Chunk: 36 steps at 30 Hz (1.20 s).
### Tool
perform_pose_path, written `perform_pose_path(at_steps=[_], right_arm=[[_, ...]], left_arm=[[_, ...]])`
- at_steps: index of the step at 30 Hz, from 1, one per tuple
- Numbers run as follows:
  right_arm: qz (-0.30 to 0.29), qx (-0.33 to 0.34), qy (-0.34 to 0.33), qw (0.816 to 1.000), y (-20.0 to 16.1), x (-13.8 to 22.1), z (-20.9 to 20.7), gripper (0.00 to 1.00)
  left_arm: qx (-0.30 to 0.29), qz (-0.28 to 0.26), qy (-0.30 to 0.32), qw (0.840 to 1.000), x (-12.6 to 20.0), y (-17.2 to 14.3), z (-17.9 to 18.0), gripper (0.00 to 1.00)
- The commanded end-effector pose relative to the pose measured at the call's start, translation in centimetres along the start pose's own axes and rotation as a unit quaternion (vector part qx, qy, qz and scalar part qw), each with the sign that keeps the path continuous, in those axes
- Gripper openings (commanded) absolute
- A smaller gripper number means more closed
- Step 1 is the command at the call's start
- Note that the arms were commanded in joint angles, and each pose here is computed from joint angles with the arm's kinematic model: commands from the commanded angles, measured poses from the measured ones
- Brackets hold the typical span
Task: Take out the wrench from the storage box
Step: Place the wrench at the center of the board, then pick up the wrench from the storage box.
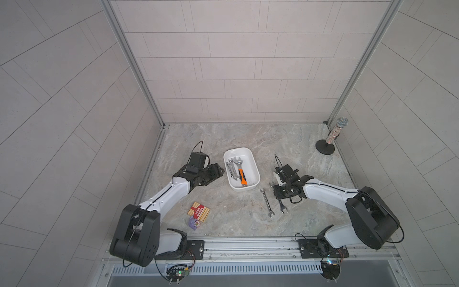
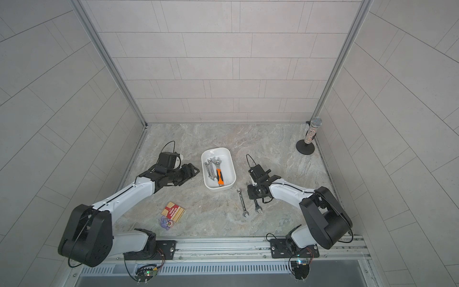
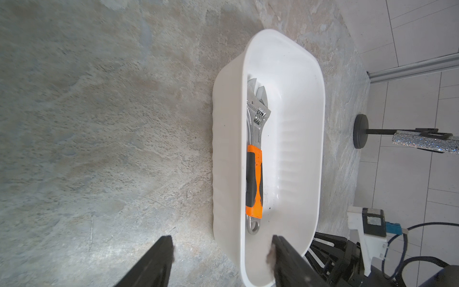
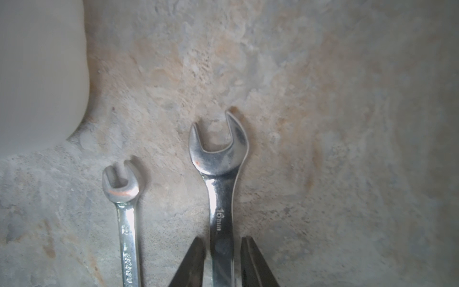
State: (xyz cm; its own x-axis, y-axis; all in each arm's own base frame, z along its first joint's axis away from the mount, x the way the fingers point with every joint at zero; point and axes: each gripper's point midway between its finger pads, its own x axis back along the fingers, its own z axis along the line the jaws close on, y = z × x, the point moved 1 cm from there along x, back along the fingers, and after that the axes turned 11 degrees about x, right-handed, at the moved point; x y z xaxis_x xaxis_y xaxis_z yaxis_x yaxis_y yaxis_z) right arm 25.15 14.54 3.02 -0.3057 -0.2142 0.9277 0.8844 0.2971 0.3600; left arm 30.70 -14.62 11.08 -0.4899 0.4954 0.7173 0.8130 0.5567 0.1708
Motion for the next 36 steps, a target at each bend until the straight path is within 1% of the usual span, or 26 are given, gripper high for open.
perform_pose_path(at_steps=[1, 4, 6, 10, 13, 16, 18, 22, 24, 27, 31, 36], right_arm=[[0.014, -0.002, -0.020, 1.000, -0.8, 0.9, -0.9, 0.31], [0.005, 0.005, -0.004, 1.000, 0.0, 2.0, -0.1, 0.31], [-0.018, 0.016, 0.005, 1.000, 1.4, 3.5, 1.0, 0.31], [-0.087, 0.040, 0.021, 0.995, 5.8, 6.6, 3.6, 0.32], [-0.103, 0.065, 0.036, 0.992, 9.2, 7.0, 6.3, 0.32], [-0.088, 0.092, 0.040, 0.991, 12.1, 5.8, 8.6, 0.33], [-0.064, 0.108, 0.035, 0.992, 13.4, 4.4, 9.8, 0.34], [-0.034, 0.132, 0.022, 0.990, 15.4, 1.6, 12.0, 0.42], [-0.020, 0.142, 0.018, 0.989, 15.9, 0.3, 12.7, 0.46], [0.002, 0.157, -0.006, 0.988, 16.1, -1.7, 12.9, 0.50], [0.019, 0.159, -0.036, 0.986, 16.4, -3.5, 12.3, 0.51], [0.025, 0.160, -0.055, 0.985, 16.6, -4.6, 12.1, 0.48]], left_arm=[[-0.009, -0.004, -0.008, 1.000, 0.2, 0.1, -0.6, 0.69], [-0.010, -0.002, -0.011, 1.000, 0.3, 0.0, -0.7, 0.69], [-0.012, -0.001, -0.010, 1.000, 0.4, 0.1, -0.8, 0.69], [-0.014, 0.002, -0.006, 1.000, 0.3, 0.1, -0.8, 0.69], [-0.009, 0.005, 0.006, 1.000, 0.0, 0.1, -0.3, 0.68], [-0.009, 0.011, 0.019, 1.000, -0.4, 0.1, 0.2, 0.67], [-0.013, 0.013, 0.029, 0.999, -0.5, 0.1, 0.5, 0.68], [-0.015, 0.014, 0.040, 0.999, -0.5, 0.3, 0.9, 0.67], [-0.013, 0.013, 0.043, 0.999, -0.4, 0.5, 1.0, 0.67], [-0.010, 0.015, 0.043, 0.999, -0.4, 0.4, 1.2, 0.67], [-0.007, 0.018, 0.042, 0.999, -0.4, 0.3, 1.3, 0.67], [-0.007, 0.016, 0.037, 0.999, -0.2, 0.2, 1.2, 0.67]])
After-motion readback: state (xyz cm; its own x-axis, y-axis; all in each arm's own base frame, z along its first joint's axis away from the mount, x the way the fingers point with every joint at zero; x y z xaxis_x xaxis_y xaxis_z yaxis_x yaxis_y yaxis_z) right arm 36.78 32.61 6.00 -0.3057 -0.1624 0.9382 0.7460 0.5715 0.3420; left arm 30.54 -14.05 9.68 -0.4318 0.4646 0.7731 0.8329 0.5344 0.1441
